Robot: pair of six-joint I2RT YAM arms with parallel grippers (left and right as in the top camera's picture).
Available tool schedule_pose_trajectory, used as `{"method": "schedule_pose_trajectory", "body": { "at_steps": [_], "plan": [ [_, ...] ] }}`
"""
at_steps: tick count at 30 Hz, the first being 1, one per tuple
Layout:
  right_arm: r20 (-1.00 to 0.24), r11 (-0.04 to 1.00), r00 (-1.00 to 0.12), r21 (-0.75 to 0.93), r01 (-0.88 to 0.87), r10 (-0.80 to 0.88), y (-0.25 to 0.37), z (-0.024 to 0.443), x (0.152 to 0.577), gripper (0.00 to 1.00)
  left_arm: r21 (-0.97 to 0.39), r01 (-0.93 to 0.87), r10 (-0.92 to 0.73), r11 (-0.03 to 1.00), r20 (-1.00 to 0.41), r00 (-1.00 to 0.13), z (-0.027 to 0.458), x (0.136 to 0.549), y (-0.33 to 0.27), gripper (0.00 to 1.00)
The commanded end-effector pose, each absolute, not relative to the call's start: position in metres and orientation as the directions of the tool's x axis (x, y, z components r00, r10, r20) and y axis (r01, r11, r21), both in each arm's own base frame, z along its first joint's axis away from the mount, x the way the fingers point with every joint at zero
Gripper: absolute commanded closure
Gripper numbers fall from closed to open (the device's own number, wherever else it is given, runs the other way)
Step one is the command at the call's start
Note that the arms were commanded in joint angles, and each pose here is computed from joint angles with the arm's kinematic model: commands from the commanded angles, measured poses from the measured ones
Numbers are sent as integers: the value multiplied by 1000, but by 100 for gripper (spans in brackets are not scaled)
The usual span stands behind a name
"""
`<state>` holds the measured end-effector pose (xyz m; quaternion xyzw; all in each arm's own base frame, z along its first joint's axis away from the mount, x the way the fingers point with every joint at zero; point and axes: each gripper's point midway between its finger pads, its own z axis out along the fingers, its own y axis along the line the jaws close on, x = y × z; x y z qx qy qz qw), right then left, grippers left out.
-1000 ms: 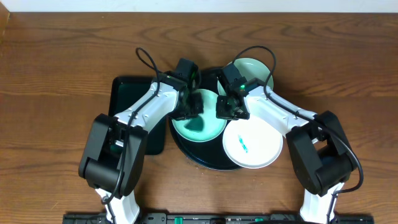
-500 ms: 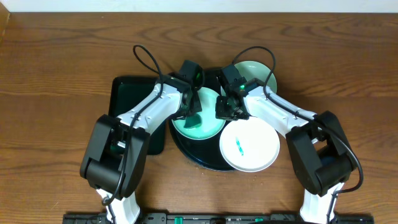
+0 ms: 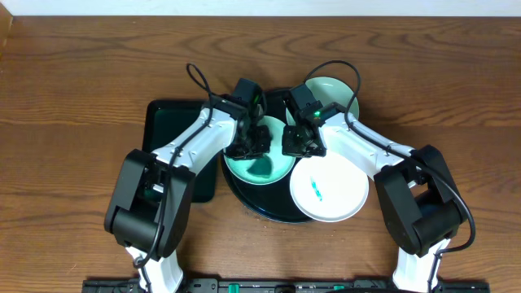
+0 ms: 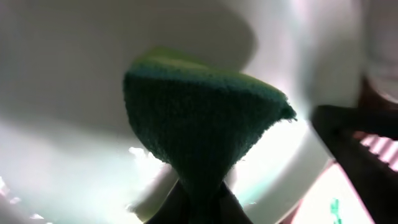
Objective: Clean dirty plates on tray and stack at the side
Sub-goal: 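Scrub the left pale green plate with the sponge in the left gripper, then lift the pale green plate with right gripper, place it right of tray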
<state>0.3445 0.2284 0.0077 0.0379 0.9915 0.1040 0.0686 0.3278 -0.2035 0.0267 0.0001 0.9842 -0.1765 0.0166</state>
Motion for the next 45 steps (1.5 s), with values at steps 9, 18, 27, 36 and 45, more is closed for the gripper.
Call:
{"method": "schedule_pose_trajectory", "body": {
  "at_steps": [9,18,27,36,45],
  "plan": [
    [-129,978,-988,196,64,90,229,2,345,99,11,-142,-131,990,-312,-941,22,381,-138,93],
    [-131,978,-987,199,63,90,230,2,346,99,-229,0,6,973,22,-1000,16,312,-181,93],
    [-132,977,-987,203,62,90,230,2,346,99,-458,74,84,886,2,-996,31,315,-223,93],
    [-131,977,-987,202,62,90,230,2,346,99,-105,-79,-98,991,-190,-977,16,359,-161,93],
    [-132,977,-987,202,62,90,230,2,346,99,-42,-166,-171,985,-199,-965,59,369,-131,93]
  ]
}}
